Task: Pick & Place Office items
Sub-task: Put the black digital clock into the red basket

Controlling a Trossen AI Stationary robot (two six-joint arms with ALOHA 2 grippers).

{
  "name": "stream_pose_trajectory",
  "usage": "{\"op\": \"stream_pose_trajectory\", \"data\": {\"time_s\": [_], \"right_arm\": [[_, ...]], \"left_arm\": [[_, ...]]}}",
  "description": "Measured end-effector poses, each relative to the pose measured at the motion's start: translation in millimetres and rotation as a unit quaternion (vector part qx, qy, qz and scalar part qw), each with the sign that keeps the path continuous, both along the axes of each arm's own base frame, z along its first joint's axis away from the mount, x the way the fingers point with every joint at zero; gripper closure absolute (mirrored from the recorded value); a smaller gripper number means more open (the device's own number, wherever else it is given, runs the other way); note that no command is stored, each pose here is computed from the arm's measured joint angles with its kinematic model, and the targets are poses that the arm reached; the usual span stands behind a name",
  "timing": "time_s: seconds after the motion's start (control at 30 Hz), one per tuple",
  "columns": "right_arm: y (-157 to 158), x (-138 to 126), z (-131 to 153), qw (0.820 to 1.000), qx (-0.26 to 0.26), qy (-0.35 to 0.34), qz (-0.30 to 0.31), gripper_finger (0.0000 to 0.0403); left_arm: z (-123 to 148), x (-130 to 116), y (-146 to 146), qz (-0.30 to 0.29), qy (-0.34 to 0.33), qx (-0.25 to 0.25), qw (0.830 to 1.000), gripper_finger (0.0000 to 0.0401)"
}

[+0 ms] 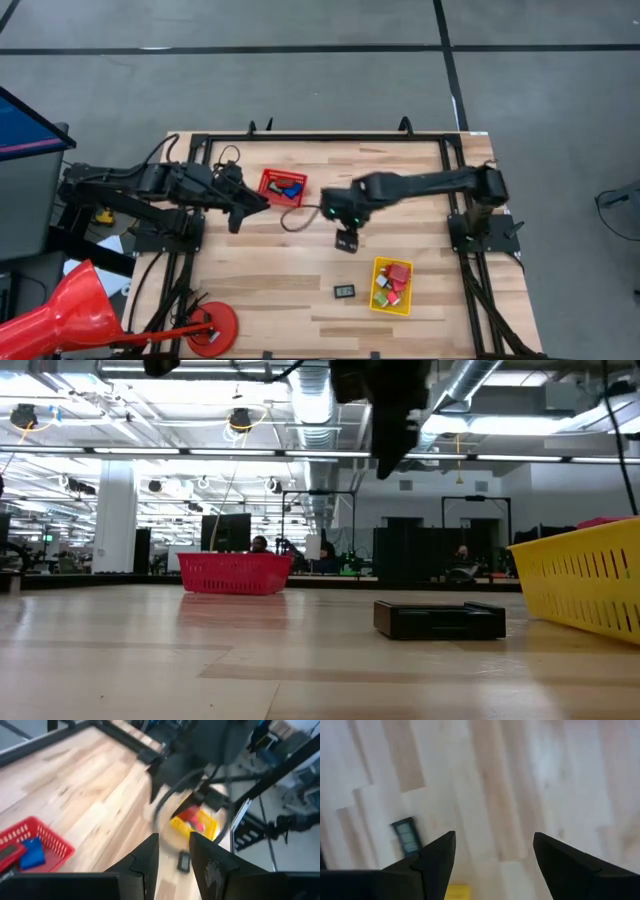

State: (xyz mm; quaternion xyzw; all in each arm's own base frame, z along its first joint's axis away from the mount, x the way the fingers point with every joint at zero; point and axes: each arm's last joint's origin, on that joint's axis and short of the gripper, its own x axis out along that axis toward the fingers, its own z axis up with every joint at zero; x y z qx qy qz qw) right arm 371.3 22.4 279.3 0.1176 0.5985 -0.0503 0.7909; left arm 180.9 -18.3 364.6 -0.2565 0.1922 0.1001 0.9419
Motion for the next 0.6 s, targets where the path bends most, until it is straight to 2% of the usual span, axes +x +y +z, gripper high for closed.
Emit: {"op": "stream_pose_trajectory", "data": {"time_s": [0.13, 0.33, 0.43, 0.6], "right_arm": [[30.0, -17.7, -3.6, 0.999, -0.003, -0.038, -0.016, 0.0143], [81.4, -28.5, -11.4, 0.997, -0.032, -0.057, 0.047, 0.0143], [102.4, -28.5, -21.9, 0.996, -0.038, -0.052, 0.067, 0.0143], [121.9, -21.4, -43.2, 0.995, -0.039, -0.043, 0.086, 0.0143]], "left_arm": [[-4.2, -9.8, -3.0, -0.01, 0.033, 0.003, 0.999, 0.0297], [-14.4, -19.6, -14.6, -0.036, 0.095, -0.005, 0.995, 0.0297], [-17.6, -24.6, -24.3, -0.052, 0.113, 0.001, 0.992, 0.0297], [-18.0, -36.0, -36.5, -0.022, 0.107, 0.038, 0.993, 0.0297]]}}
